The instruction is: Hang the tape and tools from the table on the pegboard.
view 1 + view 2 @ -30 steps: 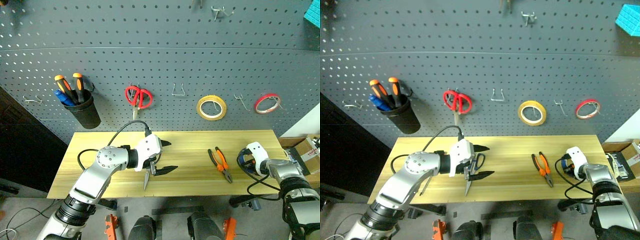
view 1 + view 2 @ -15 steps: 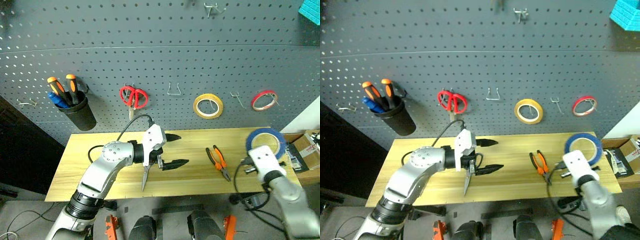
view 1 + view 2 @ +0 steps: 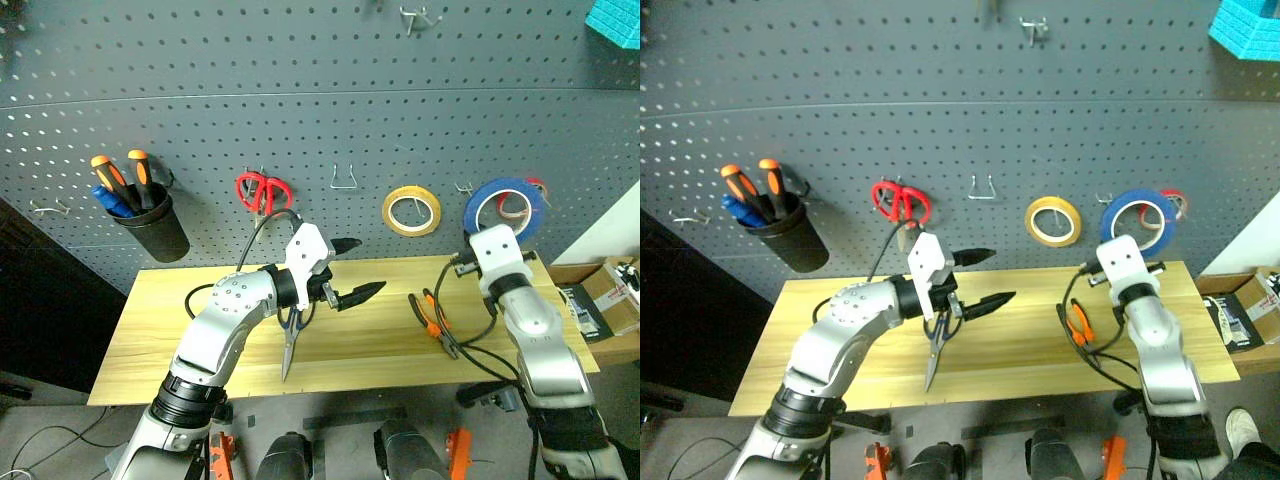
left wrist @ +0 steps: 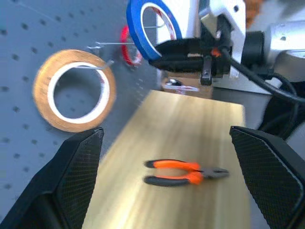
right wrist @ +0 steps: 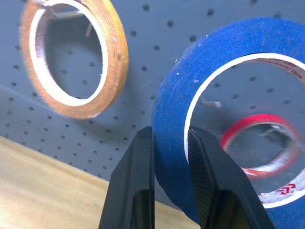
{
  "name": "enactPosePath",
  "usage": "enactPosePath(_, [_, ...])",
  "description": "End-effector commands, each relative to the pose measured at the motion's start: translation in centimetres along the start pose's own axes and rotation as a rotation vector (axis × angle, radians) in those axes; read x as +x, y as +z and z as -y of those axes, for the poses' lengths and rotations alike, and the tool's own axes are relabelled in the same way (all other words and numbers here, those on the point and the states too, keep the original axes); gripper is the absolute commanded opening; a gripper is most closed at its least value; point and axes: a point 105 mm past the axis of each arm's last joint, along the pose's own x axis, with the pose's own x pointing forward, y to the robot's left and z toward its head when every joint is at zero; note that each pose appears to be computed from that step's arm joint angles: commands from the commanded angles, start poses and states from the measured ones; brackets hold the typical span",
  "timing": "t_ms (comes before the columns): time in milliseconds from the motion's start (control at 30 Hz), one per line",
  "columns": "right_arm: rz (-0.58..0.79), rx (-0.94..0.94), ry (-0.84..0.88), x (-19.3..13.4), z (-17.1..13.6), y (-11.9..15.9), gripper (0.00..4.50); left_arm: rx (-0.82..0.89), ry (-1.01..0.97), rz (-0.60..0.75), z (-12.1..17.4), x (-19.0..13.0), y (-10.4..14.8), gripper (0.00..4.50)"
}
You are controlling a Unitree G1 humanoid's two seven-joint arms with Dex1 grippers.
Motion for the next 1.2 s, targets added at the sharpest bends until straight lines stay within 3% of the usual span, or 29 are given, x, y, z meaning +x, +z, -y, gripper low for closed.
enactPosePath(33, [0.049, 0.038, -0.013, 1.1, 0.7, 0.6, 0.67, 0.049, 0.023, 0.035, 0.0, -0.1, 0.9, 4.50])
enactPosePath(100, [0.048, 0.060, -0.001, 1.5, 0.6, 0.4, 0.67, 0.060, 0.040, 0.036, -0.2, -0.2, 0.9, 4.50])
enactPosePath(333, [0.024, 0.100, 0.021, -0.6, -1.2, -0.2, 2.93, 0.054, 0.098, -0.040, -1.9, -2.1, -1.2, 4.50])
enactPosePath(500, [-0.176, 0.198, 0.020, -4.0, -3.8, -2.5, 4.48, 0.206, 0.074, -0.217, -3.9, -5.1, -4.3, 4.50])
enactPosePath(667, [-0.502, 0.375, 0.109, -5.5, -8.0, -5.9, 4.48, 0.256, 0.018, -0.281, -4.6, -6.3, -5.5, 4.50])
enactPosePath(767, [-0.631, 0.472, 0.169, -4.9, -9.8, -7.2, 4.48, 0.253, 0.001, -0.275, -4.7, -6.1, -5.4, 4.50])
enactPosePath(1200, [-0.753, 0.365, 0.240, -2.7, -10.2, -11.1, 4.48, 0.215, -0.011, -0.259, -3.9, -5.6, -5.5, 4.50])
